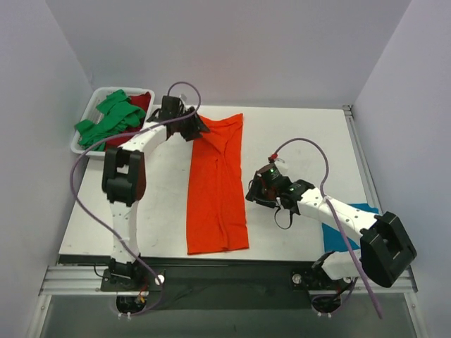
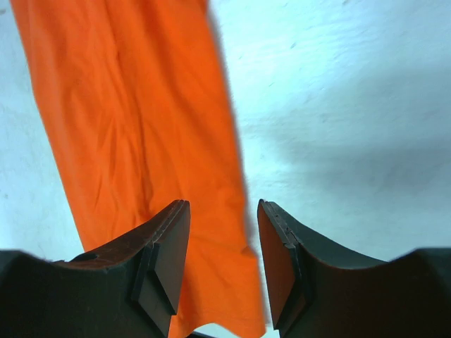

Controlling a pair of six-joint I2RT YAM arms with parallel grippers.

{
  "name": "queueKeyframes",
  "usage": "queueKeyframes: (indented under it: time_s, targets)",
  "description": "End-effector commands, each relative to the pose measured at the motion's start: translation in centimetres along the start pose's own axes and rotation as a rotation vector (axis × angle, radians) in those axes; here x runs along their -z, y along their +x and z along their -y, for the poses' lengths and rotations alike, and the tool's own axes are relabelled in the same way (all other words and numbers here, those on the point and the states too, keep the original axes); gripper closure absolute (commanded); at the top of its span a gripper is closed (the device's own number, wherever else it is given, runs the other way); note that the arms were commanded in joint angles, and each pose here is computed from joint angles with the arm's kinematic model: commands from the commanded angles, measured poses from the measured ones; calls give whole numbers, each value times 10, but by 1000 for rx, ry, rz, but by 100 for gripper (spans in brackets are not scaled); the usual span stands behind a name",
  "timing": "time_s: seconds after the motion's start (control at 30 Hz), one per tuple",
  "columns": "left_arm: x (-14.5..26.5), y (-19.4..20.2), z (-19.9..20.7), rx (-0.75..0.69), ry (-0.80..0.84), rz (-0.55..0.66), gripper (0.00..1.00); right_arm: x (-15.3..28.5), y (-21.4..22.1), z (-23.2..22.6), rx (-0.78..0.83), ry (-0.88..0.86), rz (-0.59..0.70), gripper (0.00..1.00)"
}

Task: Fold and stack the t-shirts
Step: Rotate the tshirt 90 degrees

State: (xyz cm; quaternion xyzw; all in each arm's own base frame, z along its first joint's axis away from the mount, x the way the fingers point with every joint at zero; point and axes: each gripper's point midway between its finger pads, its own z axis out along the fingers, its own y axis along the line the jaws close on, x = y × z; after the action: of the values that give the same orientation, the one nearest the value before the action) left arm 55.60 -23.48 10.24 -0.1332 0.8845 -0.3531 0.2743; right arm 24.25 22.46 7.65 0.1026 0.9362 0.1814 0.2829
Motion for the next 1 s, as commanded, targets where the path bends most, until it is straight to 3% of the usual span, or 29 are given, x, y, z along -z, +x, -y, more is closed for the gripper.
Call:
queueKeyframes:
  time_s: [0.0, 0.07, 0.1, 0.13, 0.23, 0.4, 0.5, 0.7, 0.97]
  targets:
    - [49, 22, 40, -32, 48, 71, 44, 3, -21, 15, 42, -14, -35, 56]
    - [74, 51, 51, -31, 46, 78, 48, 0, -66, 12, 34, -42, 24, 54]
    - [72, 79, 31, -17, 8, 52, 50, -14, -67, 12, 36, -44, -25, 54]
    - [76, 102, 30, -26, -8, 28, 57, -20, -80, 9, 38, -51, -24, 54]
    - [100, 159, 26, -70, -34, -8, 64, -52, -116, -5, 23, -116, -54, 54]
    - [130, 223, 27, -154, -62, -53, 73, -123, -150, -9, 31, -137, -87, 54]
    - [136, 255, 35, -218, -47, -95, 77, -148, -187, -25, 9, -194, -40, 53]
    - [140, 314, 42, -328, -44, -197, 79, -192, -194, -32, -36, -210, -69, 52]
    - [127, 376, 29, -413, -78, -307, 85, -211, -190, -28, -106, -201, -84, 54]
